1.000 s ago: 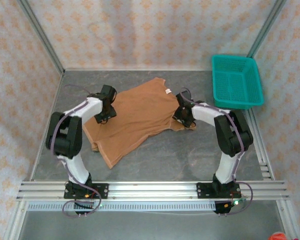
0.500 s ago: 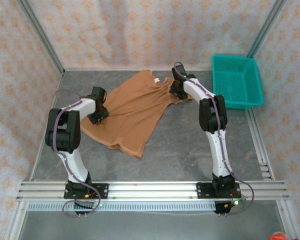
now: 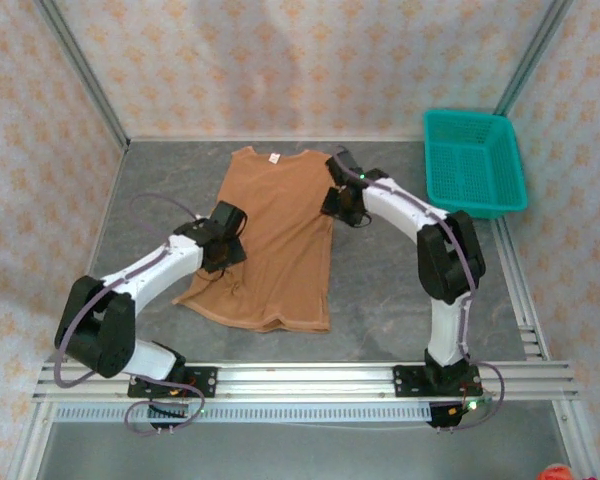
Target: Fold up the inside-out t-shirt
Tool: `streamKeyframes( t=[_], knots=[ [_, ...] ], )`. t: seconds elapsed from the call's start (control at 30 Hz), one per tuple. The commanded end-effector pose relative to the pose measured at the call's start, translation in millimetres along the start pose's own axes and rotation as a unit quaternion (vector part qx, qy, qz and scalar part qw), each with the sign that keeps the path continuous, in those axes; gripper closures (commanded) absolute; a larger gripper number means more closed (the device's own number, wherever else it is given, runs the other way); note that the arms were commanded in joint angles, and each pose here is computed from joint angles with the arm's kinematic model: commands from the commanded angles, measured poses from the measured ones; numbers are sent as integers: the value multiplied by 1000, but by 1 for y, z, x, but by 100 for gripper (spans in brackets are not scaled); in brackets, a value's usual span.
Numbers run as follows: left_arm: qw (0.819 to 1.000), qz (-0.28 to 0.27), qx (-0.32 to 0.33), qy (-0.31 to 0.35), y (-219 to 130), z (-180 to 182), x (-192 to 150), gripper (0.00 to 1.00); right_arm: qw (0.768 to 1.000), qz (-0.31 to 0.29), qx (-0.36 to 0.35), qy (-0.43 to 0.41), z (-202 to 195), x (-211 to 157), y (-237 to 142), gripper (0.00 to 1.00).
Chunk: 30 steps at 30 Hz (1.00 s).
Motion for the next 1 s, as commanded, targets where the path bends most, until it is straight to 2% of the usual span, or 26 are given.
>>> streamKeyframes(
  t=[0.0, 0.1, 0.2, 0.37, 0.5, 0.6, 0.7, 0.87, 0.97],
  knots=[
    [999, -32, 22, 4, -15, 7, 34, 48, 997, 33, 59, 46, 21, -26, 16, 53],
    [1000, -7, 2, -20, 2, 7, 45, 49, 993, 58, 74, 75, 24, -43, 34, 54],
    [999, 18, -2, -31, 23, 7, 43, 49, 991, 70, 67, 95, 14, -58, 51, 55],
    [997, 62, -4, -49, 55, 11, 11, 51, 991, 75, -12, 113, -48, -71, 71, 56],
    [994, 85, -17, -67, 67, 11, -29, 51, 988, 73, -57, 125, -98, -70, 66, 56],
    [995, 85, -14, -55, 62, 10, -49, 51, 987, 56, -83, 126, -125, -59, 52, 56],
    [996, 83, 1, -44, 51, 18, -53, 52, 987, 38, -102, 116, -137, -42, 35, 56],
    [999, 37, 17, -18, 10, 27, -29, 51, 990, -8, -119, 80, -126, -17, -3, 56],
    [1000, -10, -3, -23, -14, 24, 1, 50, 994, -39, -93, 51, -99, -6, -26, 55]
  ],
)
Point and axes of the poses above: each hand's point on the last joint's axis, 136 mm out from that joint toward the fingers, its own y axis out along the fingers, its own z axis along the line the jaws close on, x = y × z, the point moved 3 cm from there along -y, back along the fingers, and after that the axes turned 5 degrees about y, right-handed, at the moved point
